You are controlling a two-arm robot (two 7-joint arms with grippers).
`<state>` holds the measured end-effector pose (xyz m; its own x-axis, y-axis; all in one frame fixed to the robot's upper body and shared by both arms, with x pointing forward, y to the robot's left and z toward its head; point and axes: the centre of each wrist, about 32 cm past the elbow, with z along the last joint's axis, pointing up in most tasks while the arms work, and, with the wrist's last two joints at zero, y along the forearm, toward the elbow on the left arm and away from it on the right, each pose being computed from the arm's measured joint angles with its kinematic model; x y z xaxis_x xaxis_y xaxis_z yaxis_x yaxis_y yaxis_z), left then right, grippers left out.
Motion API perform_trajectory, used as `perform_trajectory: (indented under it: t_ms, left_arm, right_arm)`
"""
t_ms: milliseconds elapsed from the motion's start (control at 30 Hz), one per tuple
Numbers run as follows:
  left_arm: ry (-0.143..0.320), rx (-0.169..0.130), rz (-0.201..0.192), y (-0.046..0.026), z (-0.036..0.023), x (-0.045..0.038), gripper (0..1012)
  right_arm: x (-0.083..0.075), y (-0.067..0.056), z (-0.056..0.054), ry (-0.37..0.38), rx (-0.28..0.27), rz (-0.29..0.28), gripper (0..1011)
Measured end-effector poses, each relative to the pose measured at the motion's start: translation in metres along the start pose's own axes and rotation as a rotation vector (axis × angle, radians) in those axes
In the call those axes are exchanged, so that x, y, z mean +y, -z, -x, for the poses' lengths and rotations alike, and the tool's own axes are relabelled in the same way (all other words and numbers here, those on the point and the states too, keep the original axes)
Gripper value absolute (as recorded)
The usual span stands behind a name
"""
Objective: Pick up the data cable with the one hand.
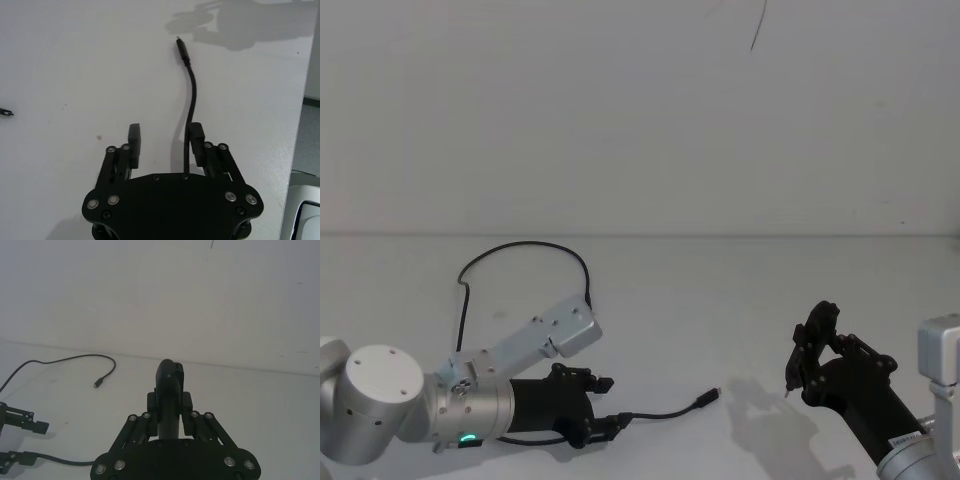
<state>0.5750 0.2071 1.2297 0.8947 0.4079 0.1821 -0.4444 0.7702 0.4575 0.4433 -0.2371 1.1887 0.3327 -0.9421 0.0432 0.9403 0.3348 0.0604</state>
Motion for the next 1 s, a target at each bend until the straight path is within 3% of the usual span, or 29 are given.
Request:
perform_trajectory:
  t_ms: [233, 567, 1000]
  left_arm:
    - [0.0, 0.0, -0.001, 0.0, 0.0, -0.0003, 345]
    - [0.001, 0.0, -0.002, 0.0002, 0.0002, -0.0007, 62]
    - [0.001, 0.0, -0.002, 0.0002, 0.0002, -0.0007, 28]
  right_arm:
    - [0.0, 0.0, 0.0, 0.0, 0.0, 0.0, 263]
    - [0.0, 0.0, 0.0, 0.0, 0.0, 0.0, 263]
    - [0.0, 0.0, 0.0, 0.0, 0.0, 0.0, 263]
